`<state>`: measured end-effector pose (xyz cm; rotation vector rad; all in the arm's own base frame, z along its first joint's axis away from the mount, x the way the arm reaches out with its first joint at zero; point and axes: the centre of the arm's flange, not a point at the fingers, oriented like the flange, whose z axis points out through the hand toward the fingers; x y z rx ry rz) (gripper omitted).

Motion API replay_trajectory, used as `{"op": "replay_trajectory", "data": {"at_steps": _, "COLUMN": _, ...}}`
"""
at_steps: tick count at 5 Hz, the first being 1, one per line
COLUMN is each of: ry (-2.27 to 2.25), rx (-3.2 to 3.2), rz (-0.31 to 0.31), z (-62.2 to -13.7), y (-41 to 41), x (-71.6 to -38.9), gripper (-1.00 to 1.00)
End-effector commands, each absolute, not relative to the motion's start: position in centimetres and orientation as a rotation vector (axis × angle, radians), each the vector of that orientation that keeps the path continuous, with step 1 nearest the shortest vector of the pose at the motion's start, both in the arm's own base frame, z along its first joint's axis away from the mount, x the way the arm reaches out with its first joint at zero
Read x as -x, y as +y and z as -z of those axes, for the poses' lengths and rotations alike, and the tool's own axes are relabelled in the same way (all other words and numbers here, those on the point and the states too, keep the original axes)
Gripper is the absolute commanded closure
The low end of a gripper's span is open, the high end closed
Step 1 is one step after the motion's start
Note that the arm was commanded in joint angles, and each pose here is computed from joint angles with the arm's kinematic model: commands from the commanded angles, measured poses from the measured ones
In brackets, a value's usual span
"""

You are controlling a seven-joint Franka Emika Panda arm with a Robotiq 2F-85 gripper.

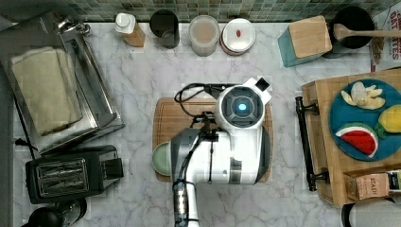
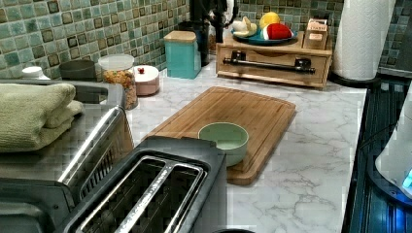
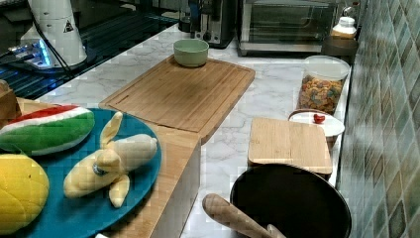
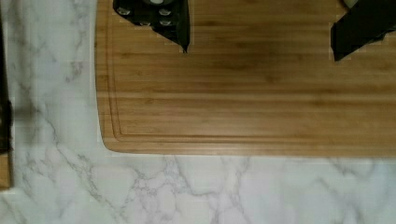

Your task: Open the drawer.

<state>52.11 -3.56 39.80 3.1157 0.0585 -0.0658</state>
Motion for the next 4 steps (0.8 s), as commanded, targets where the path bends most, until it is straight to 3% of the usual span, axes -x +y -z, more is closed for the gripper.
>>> {"op": "replay_trajectory", "data": {"at_steps": 1, "ry": 0.204, "rx": -3.096, "rz": -0.112, "z": -38.4, "y": -15.6, "x": -50.0, "gripper": -1.00}}
{"op": "replay_trajectory", "data": {"at_steps": 2, "ry": 0.238, "rx": -3.039, "rz": -0.144, "z": -37.1, "y": -16.3, "x": -49.1, "gripper": -1.00}}
{"op": "replay_trajectory", "data": {"at_steps": 3, "ry": 0.239, "rx": -3.016, "rz": -0.117, "z": -35.7, "y": -17.1, "x": -48.8, "gripper": -1.00}}
{"op": "replay_trajectory", "data": {"at_steps": 4, "ry": 0.242, "rx": -2.945, "rz": -0.135, "z": -34.3, "y": -18.6, "x": -47.7, "gripper": -1.00}}
